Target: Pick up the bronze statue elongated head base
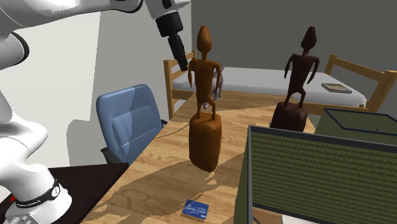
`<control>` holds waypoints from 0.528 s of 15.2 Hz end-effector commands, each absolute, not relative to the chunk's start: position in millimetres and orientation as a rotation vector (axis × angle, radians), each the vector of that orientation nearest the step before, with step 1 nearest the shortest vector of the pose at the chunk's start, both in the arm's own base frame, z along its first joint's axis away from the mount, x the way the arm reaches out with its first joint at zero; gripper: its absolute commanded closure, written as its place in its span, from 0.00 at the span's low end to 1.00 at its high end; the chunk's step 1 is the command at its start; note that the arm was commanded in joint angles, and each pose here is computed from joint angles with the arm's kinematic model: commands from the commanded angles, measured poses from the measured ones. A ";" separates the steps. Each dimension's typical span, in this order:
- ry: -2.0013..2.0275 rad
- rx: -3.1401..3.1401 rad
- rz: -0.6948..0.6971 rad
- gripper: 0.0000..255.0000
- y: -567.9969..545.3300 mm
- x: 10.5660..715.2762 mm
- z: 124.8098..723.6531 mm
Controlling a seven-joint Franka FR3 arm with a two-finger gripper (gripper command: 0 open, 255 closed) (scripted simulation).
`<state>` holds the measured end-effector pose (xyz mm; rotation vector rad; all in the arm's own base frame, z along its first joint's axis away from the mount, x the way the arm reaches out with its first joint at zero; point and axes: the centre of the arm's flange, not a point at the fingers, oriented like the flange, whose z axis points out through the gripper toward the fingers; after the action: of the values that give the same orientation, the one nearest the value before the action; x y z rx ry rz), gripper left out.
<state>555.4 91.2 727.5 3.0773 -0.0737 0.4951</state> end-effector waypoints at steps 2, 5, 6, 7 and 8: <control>-0.100 3.070 0.572 0.00 98.6 575.0 754.2; -0.109 3.067 0.598 0.00 100.8 581.4 758.4; -0.109 3.067 0.598 0.00 100.8 581.4 753.1; -0.109 3.067 0.598 0.00 100.8 581.4 747.9; -0.109 3.067 0.598 0.00 100.8 581.4 742.6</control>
<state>580.7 100.8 747.5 3.0673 -0.1079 0.5966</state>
